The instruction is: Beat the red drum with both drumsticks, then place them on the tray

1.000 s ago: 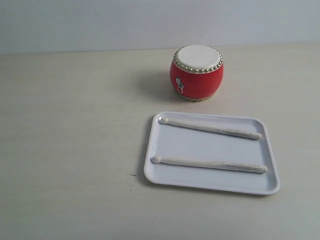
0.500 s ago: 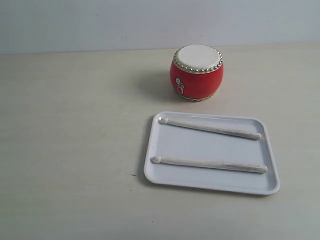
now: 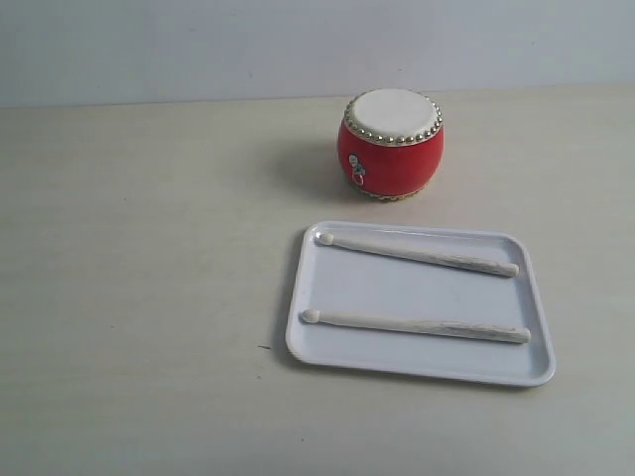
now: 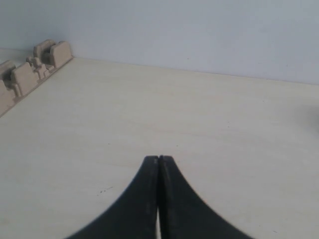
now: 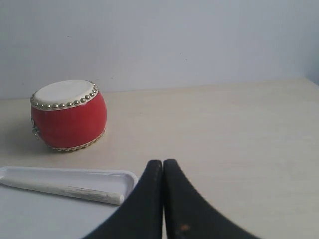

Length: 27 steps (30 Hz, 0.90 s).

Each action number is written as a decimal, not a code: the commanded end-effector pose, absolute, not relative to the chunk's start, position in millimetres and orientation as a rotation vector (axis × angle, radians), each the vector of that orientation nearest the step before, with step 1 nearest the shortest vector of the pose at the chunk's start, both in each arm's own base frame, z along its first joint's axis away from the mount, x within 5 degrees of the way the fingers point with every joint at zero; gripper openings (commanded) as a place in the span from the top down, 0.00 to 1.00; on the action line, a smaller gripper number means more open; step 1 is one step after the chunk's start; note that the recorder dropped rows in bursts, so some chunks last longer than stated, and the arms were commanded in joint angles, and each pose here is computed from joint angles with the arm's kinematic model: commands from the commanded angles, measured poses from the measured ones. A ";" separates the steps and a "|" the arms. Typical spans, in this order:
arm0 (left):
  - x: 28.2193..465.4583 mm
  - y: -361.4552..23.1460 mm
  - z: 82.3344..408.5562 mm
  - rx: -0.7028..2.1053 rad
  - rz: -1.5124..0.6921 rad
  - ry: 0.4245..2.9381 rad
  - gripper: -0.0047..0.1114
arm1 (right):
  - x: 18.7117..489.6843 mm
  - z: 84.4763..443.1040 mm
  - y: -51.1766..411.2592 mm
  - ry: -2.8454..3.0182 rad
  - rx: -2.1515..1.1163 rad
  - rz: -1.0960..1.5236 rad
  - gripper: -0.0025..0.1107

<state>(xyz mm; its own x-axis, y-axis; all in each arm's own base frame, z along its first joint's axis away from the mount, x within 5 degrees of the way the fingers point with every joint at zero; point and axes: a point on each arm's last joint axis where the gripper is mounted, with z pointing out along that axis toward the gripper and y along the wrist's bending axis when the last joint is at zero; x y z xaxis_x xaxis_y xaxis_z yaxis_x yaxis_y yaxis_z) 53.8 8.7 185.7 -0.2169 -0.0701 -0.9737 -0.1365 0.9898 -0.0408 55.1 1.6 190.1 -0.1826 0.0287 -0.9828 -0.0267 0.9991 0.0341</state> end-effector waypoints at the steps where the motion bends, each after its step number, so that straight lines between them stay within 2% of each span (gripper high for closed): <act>1: 53.7 8.5 185.4 -0.149 0.057 1.785 0.96 | 55.0 189.0 1.2 1.751 0.006 0.043 0.98; 27: 53.7 8.5 185.4 -0.149 0.057 1.785 0.96 | 55.0 189.0 1.4 1.751 0.010 0.050 0.98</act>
